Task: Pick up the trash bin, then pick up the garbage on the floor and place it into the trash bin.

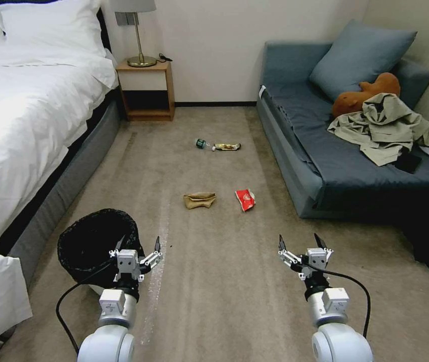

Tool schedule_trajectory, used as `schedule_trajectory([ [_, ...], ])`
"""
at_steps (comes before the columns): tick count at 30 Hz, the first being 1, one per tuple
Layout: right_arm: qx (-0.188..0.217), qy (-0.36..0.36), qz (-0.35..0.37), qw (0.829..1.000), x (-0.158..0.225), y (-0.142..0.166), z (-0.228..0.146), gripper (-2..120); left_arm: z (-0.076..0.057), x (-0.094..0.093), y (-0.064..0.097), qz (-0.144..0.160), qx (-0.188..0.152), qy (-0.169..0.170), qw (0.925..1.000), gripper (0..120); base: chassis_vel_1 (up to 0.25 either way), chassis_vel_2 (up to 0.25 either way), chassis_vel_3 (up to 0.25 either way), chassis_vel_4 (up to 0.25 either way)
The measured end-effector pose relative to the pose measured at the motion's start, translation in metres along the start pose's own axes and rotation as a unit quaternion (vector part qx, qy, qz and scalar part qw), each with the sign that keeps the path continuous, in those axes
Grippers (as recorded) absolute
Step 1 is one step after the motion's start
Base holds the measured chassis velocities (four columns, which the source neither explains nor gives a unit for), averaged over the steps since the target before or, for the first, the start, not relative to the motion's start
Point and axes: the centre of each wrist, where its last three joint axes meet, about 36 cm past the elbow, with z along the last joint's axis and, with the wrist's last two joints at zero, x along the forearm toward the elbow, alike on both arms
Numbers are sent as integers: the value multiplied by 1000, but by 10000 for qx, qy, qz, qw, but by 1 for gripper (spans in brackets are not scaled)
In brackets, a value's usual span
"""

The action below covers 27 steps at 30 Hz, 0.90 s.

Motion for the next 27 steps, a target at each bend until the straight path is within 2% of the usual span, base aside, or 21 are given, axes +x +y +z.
schedule_trajectory([
  [27, 0, 0, 0, 10000, 0, 0, 0, 100, 0, 0, 0, 0, 0, 0, 10000, 100, 0, 0, 0, 0],
])
